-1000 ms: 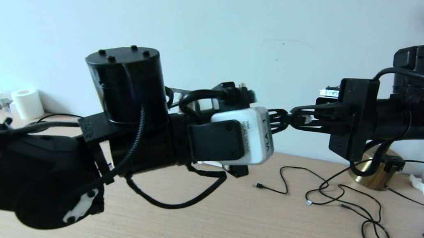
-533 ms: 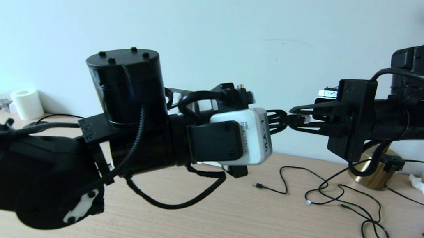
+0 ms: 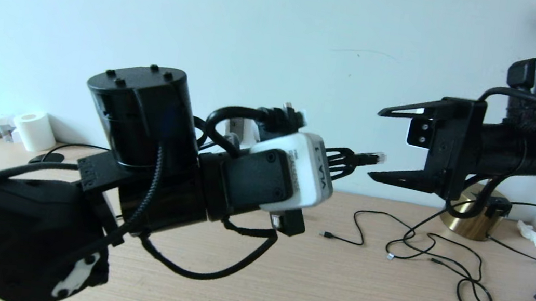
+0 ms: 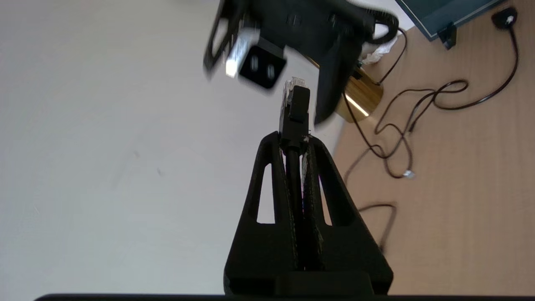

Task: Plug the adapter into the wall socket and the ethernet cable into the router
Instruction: Align cable and router interface

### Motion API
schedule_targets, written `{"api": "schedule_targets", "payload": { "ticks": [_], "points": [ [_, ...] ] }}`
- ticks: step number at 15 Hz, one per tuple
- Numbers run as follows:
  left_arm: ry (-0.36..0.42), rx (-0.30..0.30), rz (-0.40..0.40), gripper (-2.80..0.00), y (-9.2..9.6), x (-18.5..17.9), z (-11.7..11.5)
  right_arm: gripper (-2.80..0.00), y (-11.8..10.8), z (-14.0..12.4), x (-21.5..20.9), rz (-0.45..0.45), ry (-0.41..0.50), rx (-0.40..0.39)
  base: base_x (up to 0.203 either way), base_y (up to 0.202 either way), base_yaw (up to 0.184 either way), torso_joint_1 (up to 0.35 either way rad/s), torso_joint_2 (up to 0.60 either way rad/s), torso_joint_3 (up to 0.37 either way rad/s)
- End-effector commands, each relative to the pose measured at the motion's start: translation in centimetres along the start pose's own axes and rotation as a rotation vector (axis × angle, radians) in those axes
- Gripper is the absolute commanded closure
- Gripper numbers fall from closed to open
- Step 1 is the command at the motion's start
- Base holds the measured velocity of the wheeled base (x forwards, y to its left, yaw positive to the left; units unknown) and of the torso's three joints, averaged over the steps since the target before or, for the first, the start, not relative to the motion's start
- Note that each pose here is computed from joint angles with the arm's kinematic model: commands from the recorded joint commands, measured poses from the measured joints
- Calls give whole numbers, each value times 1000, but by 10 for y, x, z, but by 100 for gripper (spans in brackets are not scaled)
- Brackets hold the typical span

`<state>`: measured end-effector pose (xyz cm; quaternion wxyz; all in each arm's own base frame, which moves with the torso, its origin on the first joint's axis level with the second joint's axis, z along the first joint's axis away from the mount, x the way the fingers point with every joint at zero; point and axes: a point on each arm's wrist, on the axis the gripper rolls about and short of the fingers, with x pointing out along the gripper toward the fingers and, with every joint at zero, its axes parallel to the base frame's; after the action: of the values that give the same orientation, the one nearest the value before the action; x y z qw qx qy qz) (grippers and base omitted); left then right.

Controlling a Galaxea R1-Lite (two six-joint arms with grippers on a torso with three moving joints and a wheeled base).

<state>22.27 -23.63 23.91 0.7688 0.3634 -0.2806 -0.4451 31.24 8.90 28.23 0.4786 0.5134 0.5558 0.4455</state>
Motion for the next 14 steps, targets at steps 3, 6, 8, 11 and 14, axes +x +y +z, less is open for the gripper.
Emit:
{"api": "schedule_targets", "payload": {
  "ticks": [3,6,8,11,14],
  "points": [
    [98,-374,96,0,1,-19,2,-280,29,-32,-47,5,-269,-172,0,0,0,0,0,0],
    [160,-692,250,0,15,-32,-7,-280,13,-49,-60,-178,-660,-383,0,0,0,0,0,0],
    [244,-768,325,0,22,-46,-29,-280,-9,-63,-65,-446,-918,-530,0,0,0,0,0,0],
    [591,-930,425,0,10,-80,-80,-280,-18,-126,-73,-667,-1097,-730,0,0,0,0,0,0],
    [752,-1090,497,0,0,-92,-97,-280,-44,-200,-77,-812,-1208,-905,0,0,0,0,0,0]
  ]
}}
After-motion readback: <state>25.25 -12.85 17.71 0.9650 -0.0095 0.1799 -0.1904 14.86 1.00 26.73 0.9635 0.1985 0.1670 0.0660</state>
